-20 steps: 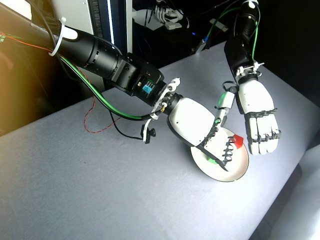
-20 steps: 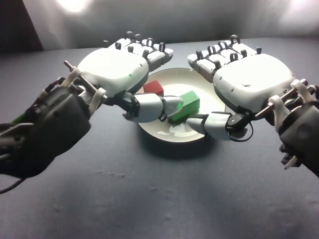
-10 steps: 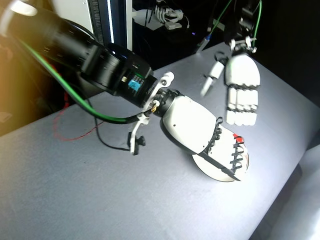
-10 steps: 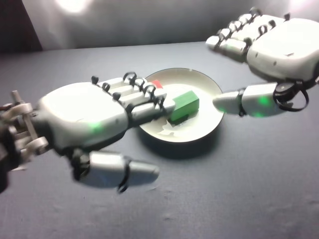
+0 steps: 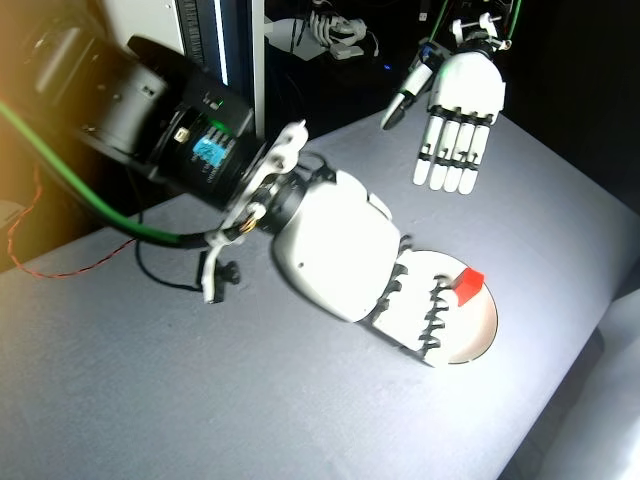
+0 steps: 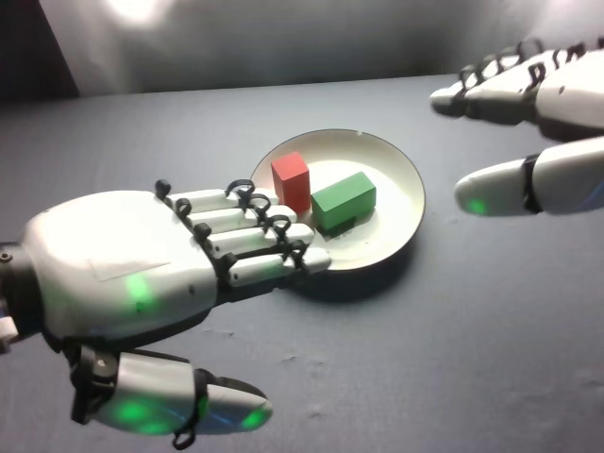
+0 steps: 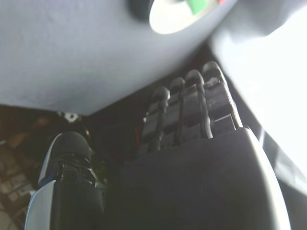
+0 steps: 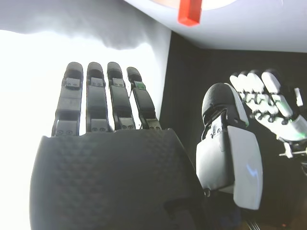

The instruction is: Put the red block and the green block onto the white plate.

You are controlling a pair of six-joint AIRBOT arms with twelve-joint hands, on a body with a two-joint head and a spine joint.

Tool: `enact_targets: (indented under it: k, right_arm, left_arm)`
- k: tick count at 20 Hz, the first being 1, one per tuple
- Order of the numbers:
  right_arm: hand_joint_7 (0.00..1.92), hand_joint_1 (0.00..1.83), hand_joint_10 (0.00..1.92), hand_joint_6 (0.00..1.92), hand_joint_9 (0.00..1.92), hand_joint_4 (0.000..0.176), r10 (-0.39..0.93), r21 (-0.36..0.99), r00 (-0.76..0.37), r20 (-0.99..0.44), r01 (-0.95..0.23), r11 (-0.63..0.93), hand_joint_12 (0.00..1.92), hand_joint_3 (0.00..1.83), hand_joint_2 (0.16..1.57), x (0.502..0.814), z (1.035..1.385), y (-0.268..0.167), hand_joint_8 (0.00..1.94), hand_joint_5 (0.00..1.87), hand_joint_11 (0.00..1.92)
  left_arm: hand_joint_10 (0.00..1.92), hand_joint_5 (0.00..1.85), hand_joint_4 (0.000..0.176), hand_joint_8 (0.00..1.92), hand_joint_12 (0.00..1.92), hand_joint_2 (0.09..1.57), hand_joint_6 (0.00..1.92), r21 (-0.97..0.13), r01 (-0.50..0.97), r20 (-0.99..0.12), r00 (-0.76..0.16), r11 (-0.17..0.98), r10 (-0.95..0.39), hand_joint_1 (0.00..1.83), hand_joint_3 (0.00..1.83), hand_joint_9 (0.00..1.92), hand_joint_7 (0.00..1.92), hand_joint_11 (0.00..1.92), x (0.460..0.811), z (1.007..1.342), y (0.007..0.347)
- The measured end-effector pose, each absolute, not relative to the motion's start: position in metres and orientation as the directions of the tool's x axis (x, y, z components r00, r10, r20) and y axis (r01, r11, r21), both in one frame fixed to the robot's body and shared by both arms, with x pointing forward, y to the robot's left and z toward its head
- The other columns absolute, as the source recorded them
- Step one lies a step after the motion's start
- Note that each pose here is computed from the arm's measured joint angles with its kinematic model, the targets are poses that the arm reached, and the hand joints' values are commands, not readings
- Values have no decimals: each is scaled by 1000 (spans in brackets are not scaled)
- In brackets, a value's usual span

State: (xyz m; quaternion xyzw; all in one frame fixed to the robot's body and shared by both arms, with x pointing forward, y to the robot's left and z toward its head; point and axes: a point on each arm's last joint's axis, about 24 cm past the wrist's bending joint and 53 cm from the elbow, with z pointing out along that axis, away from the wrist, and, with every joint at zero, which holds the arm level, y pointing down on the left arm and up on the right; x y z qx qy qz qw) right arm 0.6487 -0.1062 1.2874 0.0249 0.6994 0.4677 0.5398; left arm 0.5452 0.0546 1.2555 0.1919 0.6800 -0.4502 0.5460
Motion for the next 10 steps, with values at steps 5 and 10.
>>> enact_targets:
  k: [5, 10]
  right_arm:
    - [40, 0, 1, 1, 2, 0, 522, 543, -284, -804, -708, 451, 0, 8, 1190, 619, 1340, -96, 2, 42, 0]
    - [50, 0, 1, 7, 3, 0, 213, 264, -181, -960, -836, 481, 0, 17, 1223, 589, 1293, -68, 4, 62, 0]
  left_arm:
    - [0, 67, 0, 0, 1, 1233, 6, -403, 762, -914, -313, 507, -256, 0, 4, 0, 20, 3, 546, 1268, 53]
    - [0, 76, 0, 8, 0, 1242, 8, -403, 764, -914, -303, 503, -271, 0, 6, 0, 24, 1, 548, 1276, 53]
